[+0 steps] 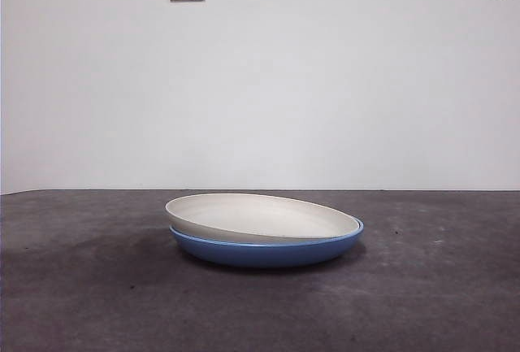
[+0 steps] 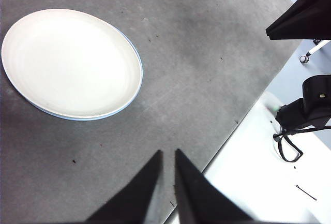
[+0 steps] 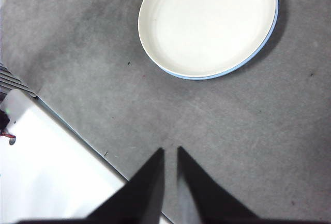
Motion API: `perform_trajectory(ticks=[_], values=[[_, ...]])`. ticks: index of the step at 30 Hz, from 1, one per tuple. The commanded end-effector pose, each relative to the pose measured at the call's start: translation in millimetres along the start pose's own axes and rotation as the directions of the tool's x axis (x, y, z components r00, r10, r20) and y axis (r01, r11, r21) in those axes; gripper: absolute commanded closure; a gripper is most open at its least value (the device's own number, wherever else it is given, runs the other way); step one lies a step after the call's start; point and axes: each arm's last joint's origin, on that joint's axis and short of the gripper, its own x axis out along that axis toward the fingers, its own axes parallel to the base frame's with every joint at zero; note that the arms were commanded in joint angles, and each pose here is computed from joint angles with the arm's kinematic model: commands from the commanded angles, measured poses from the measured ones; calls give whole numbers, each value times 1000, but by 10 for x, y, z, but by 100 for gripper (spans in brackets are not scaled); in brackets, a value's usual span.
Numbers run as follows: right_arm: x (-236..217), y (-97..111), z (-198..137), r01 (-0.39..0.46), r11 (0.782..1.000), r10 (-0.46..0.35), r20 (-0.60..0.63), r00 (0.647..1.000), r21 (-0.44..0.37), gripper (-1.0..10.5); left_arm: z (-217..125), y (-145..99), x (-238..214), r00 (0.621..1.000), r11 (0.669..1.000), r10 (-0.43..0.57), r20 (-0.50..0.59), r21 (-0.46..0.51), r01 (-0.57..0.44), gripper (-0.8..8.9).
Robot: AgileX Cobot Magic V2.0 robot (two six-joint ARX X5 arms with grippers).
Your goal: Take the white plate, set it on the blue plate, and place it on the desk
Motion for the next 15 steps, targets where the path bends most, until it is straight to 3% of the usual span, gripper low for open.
perform_trajectory(ticks=[1,15], values=[[-20,27,49,-7,999,8,22,1000,-38,939,34,-10,-2,1000,1000,-5,11,19,5,804],[-21,32,80,-10,999,12,51,999,-53,939,34,-10,-3,1000,1000,-5,12,19,5,804]])
